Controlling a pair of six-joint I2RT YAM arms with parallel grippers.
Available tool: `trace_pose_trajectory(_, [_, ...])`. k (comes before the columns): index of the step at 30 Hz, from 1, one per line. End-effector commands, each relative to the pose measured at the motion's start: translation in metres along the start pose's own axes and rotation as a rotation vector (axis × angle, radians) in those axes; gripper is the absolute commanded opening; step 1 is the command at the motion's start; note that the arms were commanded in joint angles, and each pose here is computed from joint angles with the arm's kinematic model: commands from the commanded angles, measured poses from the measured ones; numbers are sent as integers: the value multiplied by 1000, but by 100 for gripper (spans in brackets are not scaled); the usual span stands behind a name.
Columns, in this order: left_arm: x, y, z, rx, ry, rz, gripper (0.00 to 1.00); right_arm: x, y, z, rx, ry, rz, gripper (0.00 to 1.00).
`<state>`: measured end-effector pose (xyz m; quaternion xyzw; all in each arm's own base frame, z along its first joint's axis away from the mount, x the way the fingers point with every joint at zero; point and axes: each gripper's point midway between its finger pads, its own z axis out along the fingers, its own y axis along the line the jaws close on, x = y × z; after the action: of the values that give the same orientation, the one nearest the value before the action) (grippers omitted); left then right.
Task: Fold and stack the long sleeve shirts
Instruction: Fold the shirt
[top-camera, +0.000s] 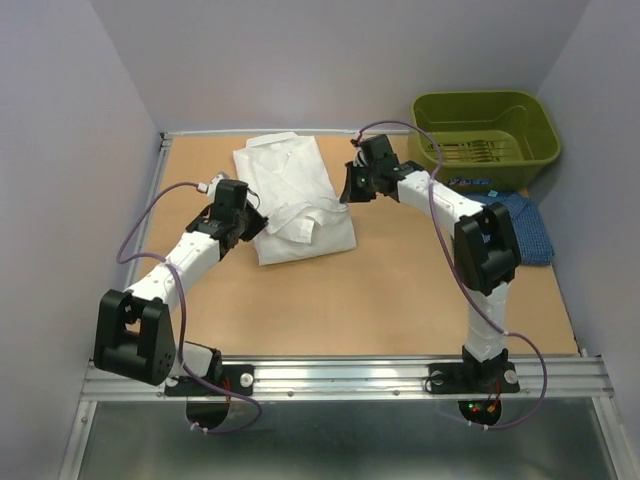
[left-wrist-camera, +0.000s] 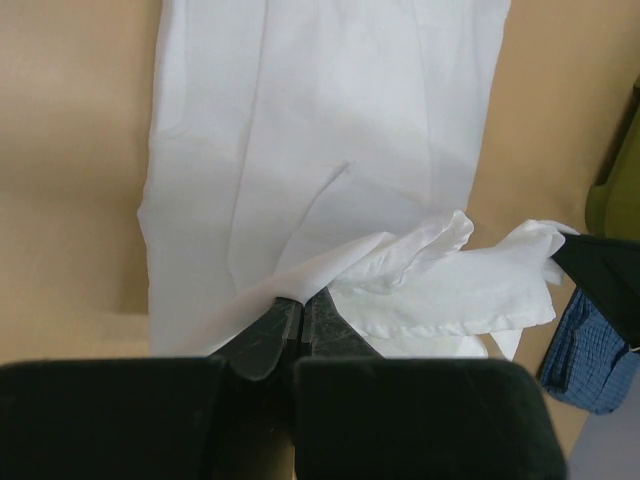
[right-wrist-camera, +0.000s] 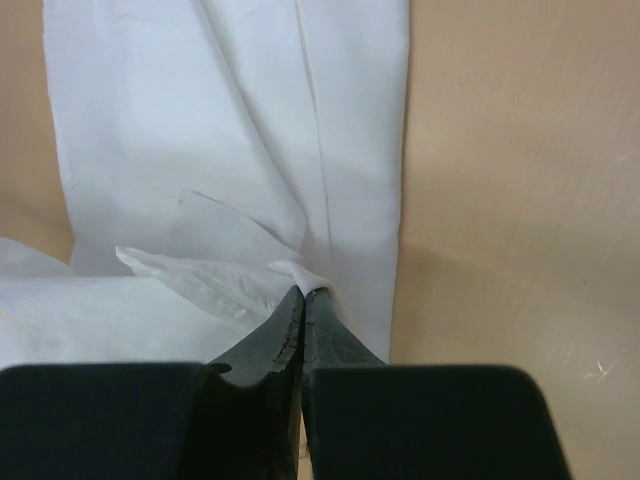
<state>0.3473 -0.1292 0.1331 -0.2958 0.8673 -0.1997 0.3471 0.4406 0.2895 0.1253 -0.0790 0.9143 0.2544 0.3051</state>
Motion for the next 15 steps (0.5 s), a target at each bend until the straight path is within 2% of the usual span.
trace_pose_trajectory(1, [-37,-11,10,27,-114,-29,0,-50,18,2,-56,-132,-54,1])
trace_pose_trajectory(15, [-41,19,48,-11,-119,-94,0,-80,37,34,-157,-189,-107,4])
